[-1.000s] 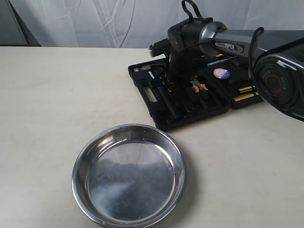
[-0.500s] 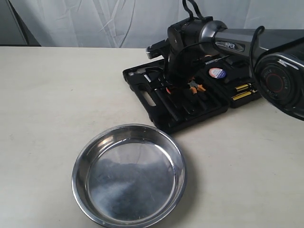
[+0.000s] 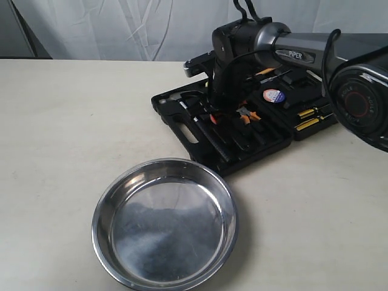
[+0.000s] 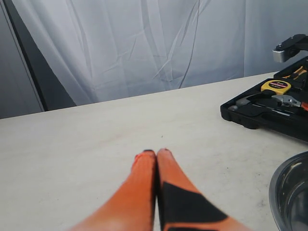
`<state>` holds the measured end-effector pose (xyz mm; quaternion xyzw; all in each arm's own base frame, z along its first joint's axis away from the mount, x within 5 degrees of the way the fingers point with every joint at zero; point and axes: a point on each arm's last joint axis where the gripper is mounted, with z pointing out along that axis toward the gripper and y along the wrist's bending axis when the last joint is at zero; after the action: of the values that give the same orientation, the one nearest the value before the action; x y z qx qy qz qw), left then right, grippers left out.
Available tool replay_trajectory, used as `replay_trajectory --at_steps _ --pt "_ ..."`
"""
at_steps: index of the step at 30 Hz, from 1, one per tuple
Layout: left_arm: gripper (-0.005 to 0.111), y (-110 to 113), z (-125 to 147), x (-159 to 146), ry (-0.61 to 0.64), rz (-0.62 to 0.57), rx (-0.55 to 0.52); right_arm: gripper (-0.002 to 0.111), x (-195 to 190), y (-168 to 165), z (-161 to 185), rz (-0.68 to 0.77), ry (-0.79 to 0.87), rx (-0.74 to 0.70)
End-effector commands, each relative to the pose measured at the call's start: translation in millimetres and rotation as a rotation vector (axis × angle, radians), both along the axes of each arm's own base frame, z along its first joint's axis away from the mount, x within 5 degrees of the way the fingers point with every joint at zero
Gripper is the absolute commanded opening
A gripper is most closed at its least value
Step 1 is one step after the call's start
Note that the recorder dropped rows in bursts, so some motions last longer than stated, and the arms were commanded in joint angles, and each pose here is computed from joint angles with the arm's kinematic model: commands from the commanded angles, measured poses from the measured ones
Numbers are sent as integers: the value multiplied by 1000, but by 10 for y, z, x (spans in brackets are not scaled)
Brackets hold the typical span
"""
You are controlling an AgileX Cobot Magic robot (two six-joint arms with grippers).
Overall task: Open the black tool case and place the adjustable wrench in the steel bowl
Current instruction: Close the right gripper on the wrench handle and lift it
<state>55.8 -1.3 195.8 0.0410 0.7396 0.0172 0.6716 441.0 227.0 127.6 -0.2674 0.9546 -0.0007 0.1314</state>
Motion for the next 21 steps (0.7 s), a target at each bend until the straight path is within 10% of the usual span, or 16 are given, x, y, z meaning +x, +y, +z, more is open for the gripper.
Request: replay_trajectory --at_steps 1,21 --pt "0 -3 11 2 -5 -4 -5 0 1 8 221 19 -56 7" --pt "0 -3 11 2 -5 -4 -5 -1 -182 -7 997 37 -122 79"
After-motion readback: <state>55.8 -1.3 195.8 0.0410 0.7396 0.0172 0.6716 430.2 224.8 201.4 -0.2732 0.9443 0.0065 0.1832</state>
